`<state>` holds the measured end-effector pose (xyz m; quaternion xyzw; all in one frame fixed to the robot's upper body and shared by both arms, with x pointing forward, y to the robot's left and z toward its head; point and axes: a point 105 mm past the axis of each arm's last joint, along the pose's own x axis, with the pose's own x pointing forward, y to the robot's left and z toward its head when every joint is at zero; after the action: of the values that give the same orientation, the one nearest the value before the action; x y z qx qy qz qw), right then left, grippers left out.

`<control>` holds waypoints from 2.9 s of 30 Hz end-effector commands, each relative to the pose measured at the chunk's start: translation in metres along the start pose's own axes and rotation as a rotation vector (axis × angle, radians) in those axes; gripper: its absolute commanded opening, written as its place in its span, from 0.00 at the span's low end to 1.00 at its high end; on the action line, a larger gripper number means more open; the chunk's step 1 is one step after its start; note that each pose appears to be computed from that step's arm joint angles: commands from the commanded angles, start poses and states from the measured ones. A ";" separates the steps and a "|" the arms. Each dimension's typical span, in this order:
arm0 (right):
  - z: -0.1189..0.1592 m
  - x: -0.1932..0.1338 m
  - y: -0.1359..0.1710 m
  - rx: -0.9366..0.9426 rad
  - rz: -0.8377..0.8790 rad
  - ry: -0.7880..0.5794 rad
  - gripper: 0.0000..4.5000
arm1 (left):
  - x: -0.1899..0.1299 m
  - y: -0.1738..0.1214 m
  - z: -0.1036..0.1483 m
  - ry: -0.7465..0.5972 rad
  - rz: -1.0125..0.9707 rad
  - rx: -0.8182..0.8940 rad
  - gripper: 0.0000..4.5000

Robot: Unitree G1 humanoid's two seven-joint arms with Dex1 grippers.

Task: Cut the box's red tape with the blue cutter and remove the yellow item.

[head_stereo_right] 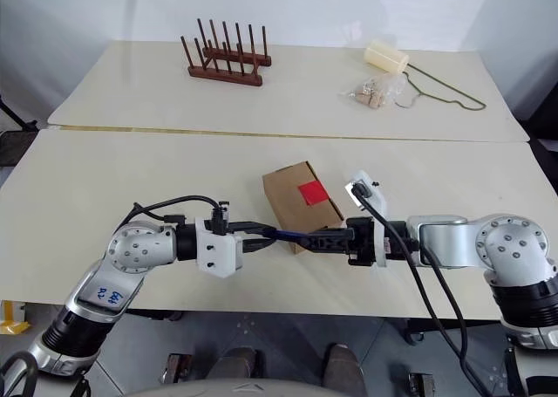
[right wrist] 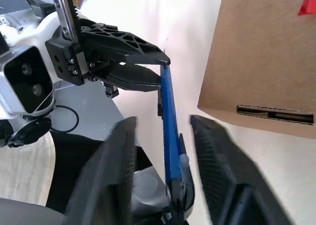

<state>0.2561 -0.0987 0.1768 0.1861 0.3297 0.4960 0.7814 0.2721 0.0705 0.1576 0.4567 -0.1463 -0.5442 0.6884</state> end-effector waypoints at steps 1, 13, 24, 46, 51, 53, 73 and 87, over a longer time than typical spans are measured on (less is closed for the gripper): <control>0.006 0.000 0.005 -0.024 0.015 -0.026 0.08 | 0.000 0.006 0.009 -0.022 0.028 0.031 0.10; -0.002 0.000 0.005 -0.015 0.048 0.009 0.03 | -0.003 0.008 0.015 -0.061 0.044 -0.023 0.17; -0.002 -0.031 0.027 -0.074 0.185 0.035 0.03 | -0.078 0.037 0.002 -0.082 0.175 -0.534 0.72; 0.069 -0.125 0.000 -0.488 -0.438 -0.147 0.03 | -0.024 0.056 -0.043 -0.043 0.094 -0.659 0.00; 0.085 -0.100 0.002 -0.509 -0.500 -0.102 0.03 | 0.023 0.081 -0.042 -0.050 0.037 -0.570 0.00; 0.088 -0.092 0.004 -0.513 -0.518 -0.071 0.03 | 0.036 0.085 -0.039 -0.052 0.020 -0.555 0.00; 0.096 -0.053 0.000 -0.509 -0.585 -0.051 0.03 | 0.058 0.062 -0.046 0.012 -0.026 -0.606 0.00; 0.086 -0.046 -0.008 -0.491 -0.576 -0.030 0.03 | 0.053 0.052 -0.045 0.026 -0.029 -0.621 0.00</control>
<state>0.3112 -0.1410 0.2445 -0.0918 0.2386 0.3150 0.9140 0.3575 0.0420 0.1732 0.2295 0.0160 -0.5661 0.7916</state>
